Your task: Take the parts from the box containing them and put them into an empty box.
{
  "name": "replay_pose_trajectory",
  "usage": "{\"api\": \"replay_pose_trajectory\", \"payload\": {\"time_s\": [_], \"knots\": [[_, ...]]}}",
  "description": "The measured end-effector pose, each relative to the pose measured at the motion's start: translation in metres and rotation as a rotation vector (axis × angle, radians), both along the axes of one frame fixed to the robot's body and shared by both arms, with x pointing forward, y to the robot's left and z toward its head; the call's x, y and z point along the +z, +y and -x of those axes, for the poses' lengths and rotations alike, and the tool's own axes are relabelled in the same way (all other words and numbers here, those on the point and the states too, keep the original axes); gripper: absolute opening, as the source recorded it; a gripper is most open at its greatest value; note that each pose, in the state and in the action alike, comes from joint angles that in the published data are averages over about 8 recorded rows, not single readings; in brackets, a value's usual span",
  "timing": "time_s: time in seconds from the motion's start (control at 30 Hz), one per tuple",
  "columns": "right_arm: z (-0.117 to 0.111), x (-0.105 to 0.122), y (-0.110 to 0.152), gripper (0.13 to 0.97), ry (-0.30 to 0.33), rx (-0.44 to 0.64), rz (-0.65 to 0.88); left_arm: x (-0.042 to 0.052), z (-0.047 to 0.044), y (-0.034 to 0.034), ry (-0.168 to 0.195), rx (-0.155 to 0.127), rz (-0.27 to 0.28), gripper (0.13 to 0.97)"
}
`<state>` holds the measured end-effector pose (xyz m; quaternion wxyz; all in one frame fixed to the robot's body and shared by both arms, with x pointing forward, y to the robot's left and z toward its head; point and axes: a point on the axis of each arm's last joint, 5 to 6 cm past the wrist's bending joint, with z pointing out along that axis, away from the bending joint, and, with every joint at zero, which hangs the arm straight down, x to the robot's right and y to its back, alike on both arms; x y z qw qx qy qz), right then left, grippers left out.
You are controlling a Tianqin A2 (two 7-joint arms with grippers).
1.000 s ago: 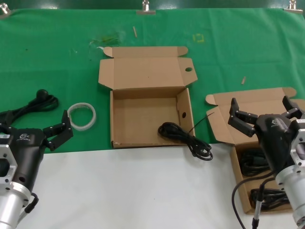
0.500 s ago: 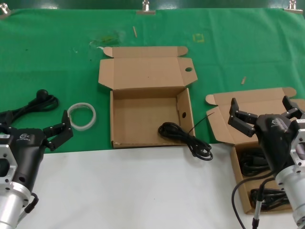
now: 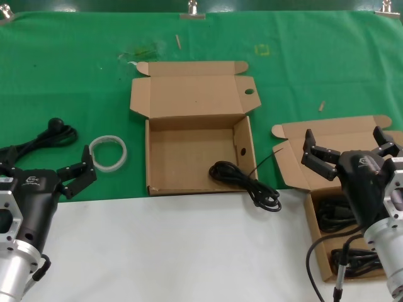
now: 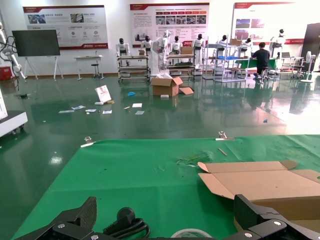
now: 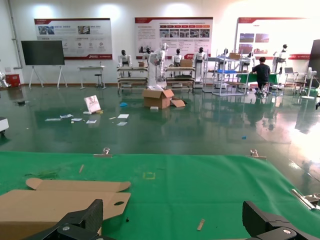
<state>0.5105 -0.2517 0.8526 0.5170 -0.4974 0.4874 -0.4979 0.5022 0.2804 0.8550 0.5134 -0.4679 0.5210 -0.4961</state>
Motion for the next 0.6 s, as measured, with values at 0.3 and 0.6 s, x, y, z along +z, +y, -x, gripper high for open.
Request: {"api": "replay_pose_trajectory", "payload": {"time_s": [0.3, 0.6], "knots": [[0.0, 0.0, 0.0, 0.966, 0.0, 0.0, 0.0, 0.0, 0.0, 0.0, 0.0, 0.0, 0.0, 0.966], [0.0, 0.0, 0.0, 0.966, 0.0, 0.0, 0.0, 0.0, 0.0, 0.0, 0.0, 0.0, 0.001, 0.966]]}}
